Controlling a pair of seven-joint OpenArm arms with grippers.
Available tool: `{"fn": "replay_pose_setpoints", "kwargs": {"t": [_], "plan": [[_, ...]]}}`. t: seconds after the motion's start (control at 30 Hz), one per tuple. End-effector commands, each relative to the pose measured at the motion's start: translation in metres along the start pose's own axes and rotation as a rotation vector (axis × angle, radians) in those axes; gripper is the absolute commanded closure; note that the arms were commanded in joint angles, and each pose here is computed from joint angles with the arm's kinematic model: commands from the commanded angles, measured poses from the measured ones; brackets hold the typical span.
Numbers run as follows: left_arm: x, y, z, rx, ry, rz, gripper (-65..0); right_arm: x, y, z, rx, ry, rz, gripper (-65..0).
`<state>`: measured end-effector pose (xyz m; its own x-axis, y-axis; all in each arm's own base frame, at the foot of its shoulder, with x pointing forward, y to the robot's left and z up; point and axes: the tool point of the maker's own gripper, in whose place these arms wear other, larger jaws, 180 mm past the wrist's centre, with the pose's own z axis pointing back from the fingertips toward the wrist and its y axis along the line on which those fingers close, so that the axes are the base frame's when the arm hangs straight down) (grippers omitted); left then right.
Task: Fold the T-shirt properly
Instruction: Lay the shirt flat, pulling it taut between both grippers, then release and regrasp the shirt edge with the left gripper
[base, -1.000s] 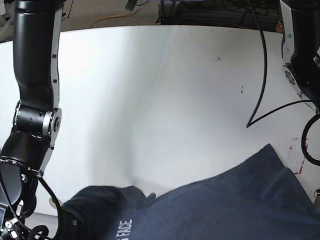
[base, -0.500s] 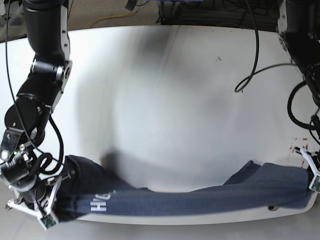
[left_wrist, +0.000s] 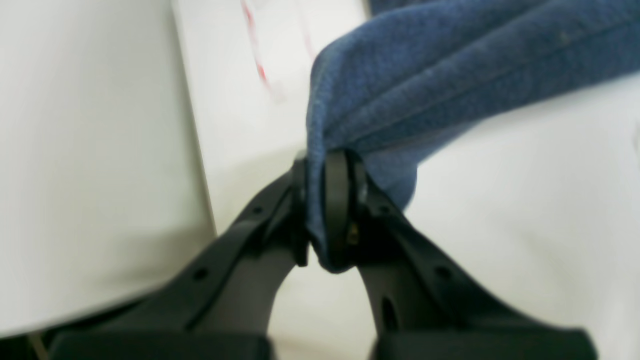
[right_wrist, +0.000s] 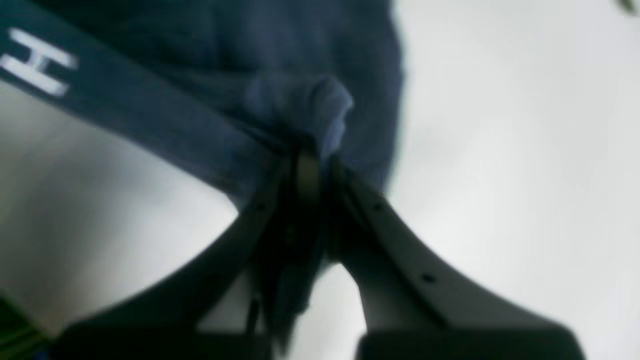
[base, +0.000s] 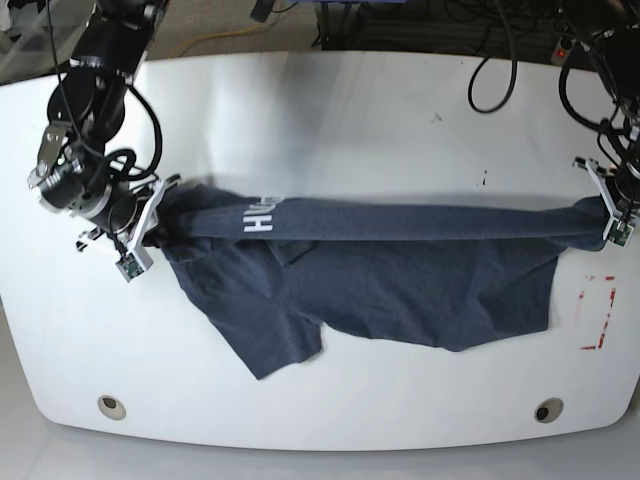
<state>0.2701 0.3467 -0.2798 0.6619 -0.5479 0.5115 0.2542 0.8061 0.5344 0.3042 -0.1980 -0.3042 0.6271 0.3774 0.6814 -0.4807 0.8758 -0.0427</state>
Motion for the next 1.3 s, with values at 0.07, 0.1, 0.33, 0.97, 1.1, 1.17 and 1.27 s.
{"fn": "replay_pose_setpoints", "kwargs": {"t": [0.07,0.1,0.33,0.97,1.1,1.17,1.27], "plan": [[-0.02,-0.003,0.005,0.0,0.052,-0.018,0.0,-0.018,0.017,0.004,0.057,-0.005,-0.044,0.0],[-0.026,-0.009,0.005,-0.011,0.066,-0.016,0.0,-0.027,0.025,0.003,0.083,0.005,-0.063,0.0],[-0.049,-0.03,0.008,-0.06,0.121,-0.013,0.0,-0.069,0.061,0.005,0.185,0.073,-0.131,0.0],[-0.057,-0.008,-0.021,-0.061,0.154,0.061,0.0,-0.115,0.088,0.018,0.258,0.163,-0.197,0.0],[-0.059,-0.003,-0.032,-0.069,0.166,0.094,-3.3,-0.115,0.088,0.018,0.257,0.166,-0.198,0.0],[-0.059,0.005,-0.034,-0.063,0.169,0.098,-11.9,-0.115,0.088,0.018,0.257,0.166,-0.198,0.0],[-0.052,0.008,-0.039,-0.065,0.157,0.101,-27.1,-0.115,0.088,0.018,0.257,0.166,-0.198,0.0]]}}
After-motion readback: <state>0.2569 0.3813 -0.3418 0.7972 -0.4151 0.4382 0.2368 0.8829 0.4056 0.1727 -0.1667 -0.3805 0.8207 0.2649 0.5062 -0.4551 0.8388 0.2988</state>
